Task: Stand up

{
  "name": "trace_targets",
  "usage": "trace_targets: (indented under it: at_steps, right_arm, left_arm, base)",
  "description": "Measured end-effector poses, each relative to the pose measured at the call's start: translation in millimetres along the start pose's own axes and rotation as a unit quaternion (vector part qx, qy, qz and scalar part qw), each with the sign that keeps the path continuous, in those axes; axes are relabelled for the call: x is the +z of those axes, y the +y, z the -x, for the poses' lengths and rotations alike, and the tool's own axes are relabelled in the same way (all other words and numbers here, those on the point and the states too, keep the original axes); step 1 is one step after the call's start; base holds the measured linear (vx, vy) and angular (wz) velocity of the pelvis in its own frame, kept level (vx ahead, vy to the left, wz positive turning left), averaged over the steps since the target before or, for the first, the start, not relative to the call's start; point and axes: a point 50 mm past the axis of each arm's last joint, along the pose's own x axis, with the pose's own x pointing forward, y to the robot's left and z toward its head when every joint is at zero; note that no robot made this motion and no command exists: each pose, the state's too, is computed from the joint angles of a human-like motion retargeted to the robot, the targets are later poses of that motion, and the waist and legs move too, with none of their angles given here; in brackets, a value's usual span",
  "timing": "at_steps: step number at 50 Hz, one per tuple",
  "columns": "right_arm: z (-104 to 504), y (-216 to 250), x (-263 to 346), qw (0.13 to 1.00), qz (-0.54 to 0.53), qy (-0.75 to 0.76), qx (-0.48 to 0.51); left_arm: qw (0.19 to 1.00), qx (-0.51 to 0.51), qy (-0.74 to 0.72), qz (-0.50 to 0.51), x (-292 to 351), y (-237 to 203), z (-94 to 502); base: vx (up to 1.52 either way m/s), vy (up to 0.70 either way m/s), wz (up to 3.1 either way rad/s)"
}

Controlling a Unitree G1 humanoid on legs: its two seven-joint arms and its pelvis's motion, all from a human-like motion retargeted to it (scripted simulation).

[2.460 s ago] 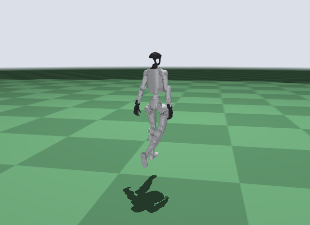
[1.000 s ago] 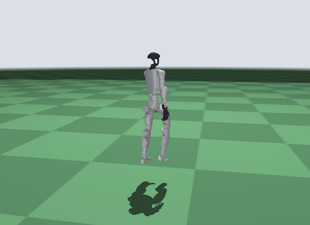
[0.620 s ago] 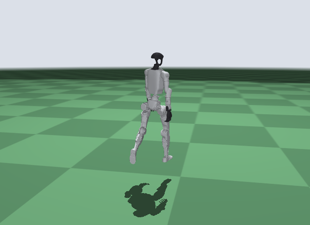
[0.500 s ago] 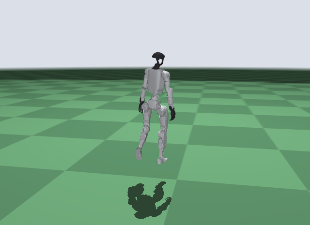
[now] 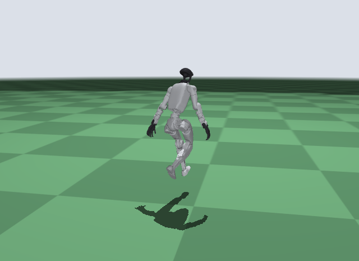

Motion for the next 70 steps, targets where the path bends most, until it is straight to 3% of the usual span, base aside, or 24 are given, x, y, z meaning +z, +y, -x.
trace_targets:
  at_steps: [5, 10, 14, 17, 21, 22, 23, 25, 27, 30, 34, 38, 45, 47, 50, 57, 61, 65, 70]
  right_arm:
    - [-1, -6, 9, 0.999, 0.000, -0.032, -0.033]
    - [11, -2, -24, 0.998, 0.044, -0.001, -0.044]
    - [32, 16, -70, 0.990, 0.119, 0.051, -0.051]
    - [72, 52, -133, 0.978, 0.158, 0.139, 0.002]
    - [143, 96, -196, 0.954, 0.180, 0.234, 0.055]
    - [162, 104, -207, 0.950, 0.177, 0.254, 0.037]
    - [181, 109, -214, 0.947, 0.169, 0.272, -0.027]
    - [215, 83, -221, 0.902, 0.170, 0.267, -0.294]
    - [177, 52, -189, 0.866, 0.210, 0.152, -0.428]
    - [128, 35, -163, 0.921, 0.210, 0.103, -0.312]
    - [91, 22, -139, 0.936, 0.104, 0.144, -0.305]
    - [69, 11, -100, 0.888, 0.218, 0.096, -0.393]
    - [66, 28, -111, 0.943, 0.152, 0.138, -0.262]
    - [71, 34, -123, 0.948, 0.141, 0.176, -0.224]
    - [72, 38, -132, 0.956, 0.110, 0.225, -0.156]
    - [60, 39, -123, 0.969, 0.084, 0.227, -0.060]
    - [69, 47, -135, 0.964, 0.095, 0.247, -0.027]
    - [76, 61, -140, 0.971, 0.072, 0.221, -0.051]
    - [79, 80, -130, 0.968, -0.117, 0.166, -0.146]
  left_arm:
    - [0.995, 0.070, -0.057, -0.051, 47, 23, -6]
    - [0.981, 0.137, -0.033, -0.131, 37, 29, -4]
    - [0.974, 0.143, 0.056, -0.164, -17, 15, 5]
    - [0.962, 0.140, 0.134, -0.193, -84, 6, 26]
    - [0.928, 0.217, 0.165, -0.255, -148, 17, 64]
    - [0.910, 0.298, 0.138, -0.254, -155, 20, 77]
    - [0.868, 0.456, 0.040, -0.195, -145, 16, 93]
    - [0.825, 0.527, -0.128, -0.159, -117, -8, 100]
    - [0.844, 0.505, -0.111, -0.144, -121, -5, 99]
    - [0.850, 0.503, -0.064, -0.143, -110, -23, 91]
    - [0.869, 0.466, -0.083, -0.142, -55, -22, 58]
    - [0.878, 0.427, -0.202, -0.080, 15, -5, 43]
    - [0.787, 0.342, -0.506, 0.090, 129, 29, 90]
    - [0.770, 0.348, -0.523, 0.112, 134, 27, 97]
    - [0.784, 0.351, -0.508, 0.063, 125, 26, 93]
    - [0.874, 0.209, -0.432, -0.070, 110, 5, 68]
    - [0.887, 0.202, -0.414, -0.040, 114, -1, 65]
    - [0.894, 0.187, -0.406, 0.042, 122, 4, 62]
    - [0.893, 0.179, -0.410, 0.038, 138, 16, 62]
  base:
    - [-0.25, -0.05, 0.39]
    - [-0.17, -0.08, 1.38]
    - [-0.24, -0.04, 1.00]
    - [-0.49, 0.03, 0.69]
    - [-0.74, 0.17, 0.69]
    - [-1.14, 0.51, 1.08]
    - [-0.58, 0.53, 1.31]
    - [0.11, 0.61, 1.22]
    - [-0.09, 0.29, 0.10]
    - [-0.35, -0.66, 0.85]
    - [-0.41, -0.25, -1.40]
    - [-0.23, -0.25, -0.18]
    - [0.21, -0.81, 1.30]
    - [0.36, -0.23, 0.53]
    - [0.26, -0.10, 0.79]
    - [-0.08, 0.01, 1.05]
    - [-0.10, -0.38, 0.28]
    - [-0.07, 0.00, -1.53]
    - [-0.24, 0.20, -3.58]
